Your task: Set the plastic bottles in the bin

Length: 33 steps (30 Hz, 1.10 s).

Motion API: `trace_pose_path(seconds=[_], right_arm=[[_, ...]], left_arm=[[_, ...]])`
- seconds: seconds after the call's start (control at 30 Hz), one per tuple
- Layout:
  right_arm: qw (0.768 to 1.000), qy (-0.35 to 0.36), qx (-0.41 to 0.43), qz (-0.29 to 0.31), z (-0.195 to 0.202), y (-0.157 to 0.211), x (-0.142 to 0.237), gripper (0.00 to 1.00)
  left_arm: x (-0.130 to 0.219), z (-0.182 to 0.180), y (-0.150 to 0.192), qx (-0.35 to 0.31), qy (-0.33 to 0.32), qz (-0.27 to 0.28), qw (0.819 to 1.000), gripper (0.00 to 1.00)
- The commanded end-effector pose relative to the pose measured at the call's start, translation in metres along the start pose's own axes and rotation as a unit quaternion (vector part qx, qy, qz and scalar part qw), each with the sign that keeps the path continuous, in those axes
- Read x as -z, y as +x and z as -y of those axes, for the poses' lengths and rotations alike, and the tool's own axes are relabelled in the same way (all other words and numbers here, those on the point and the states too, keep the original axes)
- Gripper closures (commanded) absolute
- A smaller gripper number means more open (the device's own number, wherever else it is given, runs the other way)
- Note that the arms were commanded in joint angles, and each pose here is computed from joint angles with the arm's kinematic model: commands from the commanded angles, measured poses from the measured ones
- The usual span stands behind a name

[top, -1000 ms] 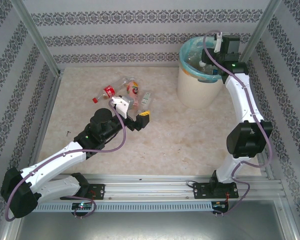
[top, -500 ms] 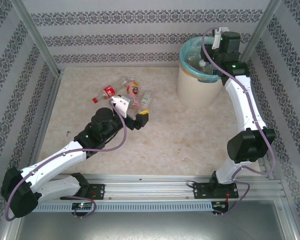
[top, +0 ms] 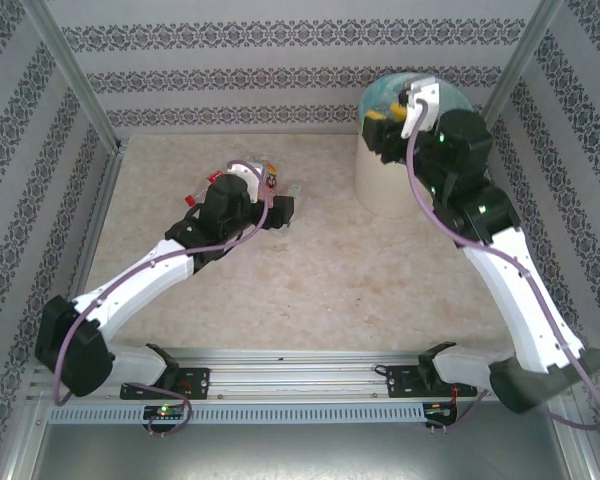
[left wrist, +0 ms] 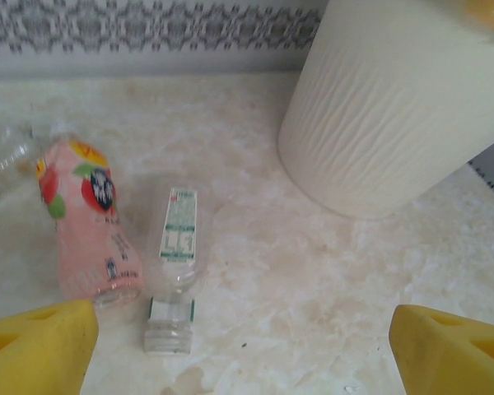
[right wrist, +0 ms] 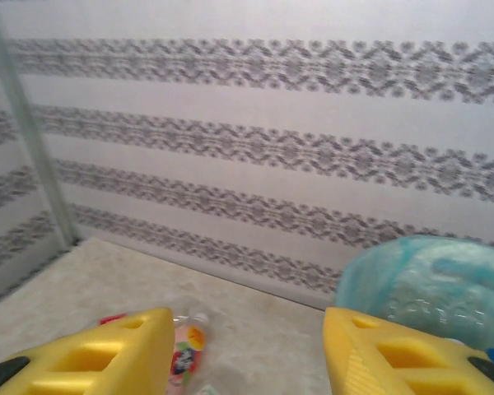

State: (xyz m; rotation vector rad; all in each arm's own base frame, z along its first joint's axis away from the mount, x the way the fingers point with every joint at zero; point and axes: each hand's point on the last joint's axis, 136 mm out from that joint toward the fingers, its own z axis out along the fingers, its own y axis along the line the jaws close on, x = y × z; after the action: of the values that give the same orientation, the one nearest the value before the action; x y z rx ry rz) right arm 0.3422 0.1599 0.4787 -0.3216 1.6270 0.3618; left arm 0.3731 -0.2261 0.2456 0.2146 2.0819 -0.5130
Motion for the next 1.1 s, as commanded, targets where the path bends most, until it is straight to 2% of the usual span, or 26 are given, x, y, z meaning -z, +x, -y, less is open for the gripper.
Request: trace_pose_path(seconds=[0.0,0.2,0.3,0.5,0.93,1.0,1.07], right_arm=[[1.0,-0.027,0.004,-0.015,-0.025,0.031,0.003,0.48],[0.999,-0.032,0.013,-0.031,-0.048,0.073,0.02,0.49],[0.999,-0.03,0.008,-0.031,-0.049,0.076,0.025,0.49],[0.999,-0.025,0.016,-0.022,-0.049,0.071,0.029,0.48],[0.999,-0.008,0.033,-0.024,-0.043,0.074,0.028,0.47],[0.999,-0.009,0.034,-0.023,-0.044,0.074,0.027,0.47],[0.999,-0.011,0.035,-0.024,-0.044,0.073,0.026,0.47]], left_arm=[[-0.015,-0.002,0.025,0.043,0.009,-0.077,0.996,0.09],[-0.054,-0.026,0.051,0.055,-0.024,-0.156,0.986,0.13],[-0.077,-0.034,0.059,0.063,-0.026,-0.18,0.981,0.15],[-0.116,-0.039,0.076,0.049,-0.03,-0.232,0.971,0.28],[-0.125,-0.062,0.137,0.051,-0.063,-0.285,0.955,0.29],[-0.128,-0.06,0.142,0.05,-0.056,-0.292,0.953,0.34],[-0.13,-0.06,0.144,0.047,-0.053,-0.294,0.953,0.36]])
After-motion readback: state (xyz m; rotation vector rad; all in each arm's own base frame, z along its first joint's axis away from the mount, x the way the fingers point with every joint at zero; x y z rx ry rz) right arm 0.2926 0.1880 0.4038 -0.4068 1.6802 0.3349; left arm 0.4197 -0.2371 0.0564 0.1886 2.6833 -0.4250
